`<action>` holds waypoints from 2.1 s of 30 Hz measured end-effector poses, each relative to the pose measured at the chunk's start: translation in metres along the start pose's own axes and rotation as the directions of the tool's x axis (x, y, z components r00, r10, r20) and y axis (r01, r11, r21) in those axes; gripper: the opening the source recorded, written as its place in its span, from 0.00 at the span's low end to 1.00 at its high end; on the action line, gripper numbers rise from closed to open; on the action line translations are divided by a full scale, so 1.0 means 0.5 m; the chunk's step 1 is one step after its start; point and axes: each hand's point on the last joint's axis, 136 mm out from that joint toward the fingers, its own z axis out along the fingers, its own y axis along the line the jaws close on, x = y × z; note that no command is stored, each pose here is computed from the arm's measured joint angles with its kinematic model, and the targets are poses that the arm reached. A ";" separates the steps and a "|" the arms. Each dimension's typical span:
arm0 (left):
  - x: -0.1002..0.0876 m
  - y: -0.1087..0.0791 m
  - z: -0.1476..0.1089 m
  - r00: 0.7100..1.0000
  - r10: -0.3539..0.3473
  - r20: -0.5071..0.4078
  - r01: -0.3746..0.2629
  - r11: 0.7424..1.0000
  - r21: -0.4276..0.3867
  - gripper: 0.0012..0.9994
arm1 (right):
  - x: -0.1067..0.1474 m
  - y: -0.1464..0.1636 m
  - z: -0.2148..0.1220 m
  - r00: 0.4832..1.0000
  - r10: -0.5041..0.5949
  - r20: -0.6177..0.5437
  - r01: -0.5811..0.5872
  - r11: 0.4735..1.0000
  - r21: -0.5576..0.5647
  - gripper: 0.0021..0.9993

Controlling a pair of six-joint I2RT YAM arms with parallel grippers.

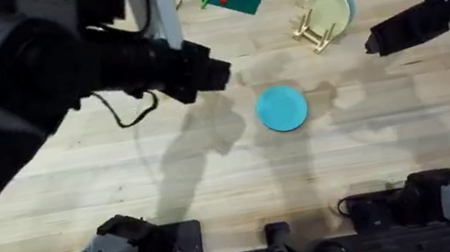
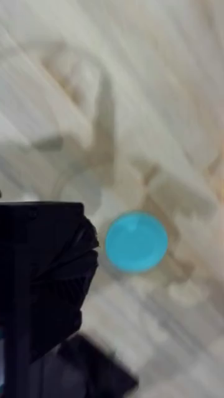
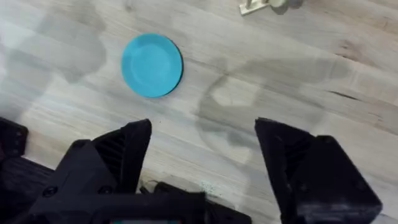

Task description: Pick up the plates from the table one by one and place each into a slot on the dish rack.

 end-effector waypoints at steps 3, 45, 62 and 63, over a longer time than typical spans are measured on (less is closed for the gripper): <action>0.006 -0.022 0.031 0.998 -0.038 -0.044 0.043 0.993 0.114 0.04 | 0.002 0.001 0.000 1.000 0.004 -0.005 -0.004 1.000 -0.001 1.00; 0.091 0.001 0.322 0.936 -0.155 -0.317 0.300 0.824 0.482 0.04 | 0.003 0.001 0.000 1.000 0.004 -0.006 -0.004 1.000 -0.002 1.00; 0.128 0.010 0.368 0.916 -0.167 -0.365 0.341 0.804 0.487 0.04 | 0.003 0.001 0.000 1.000 0.004 -0.007 -0.004 1.000 -0.002 1.00; 0.128 0.010 0.370 0.917 -0.166 -0.362 0.339 0.804 0.489 0.04 | 0.003 0.001 0.000 1.000 0.004 -0.006 -0.004 1.000 -0.002 1.00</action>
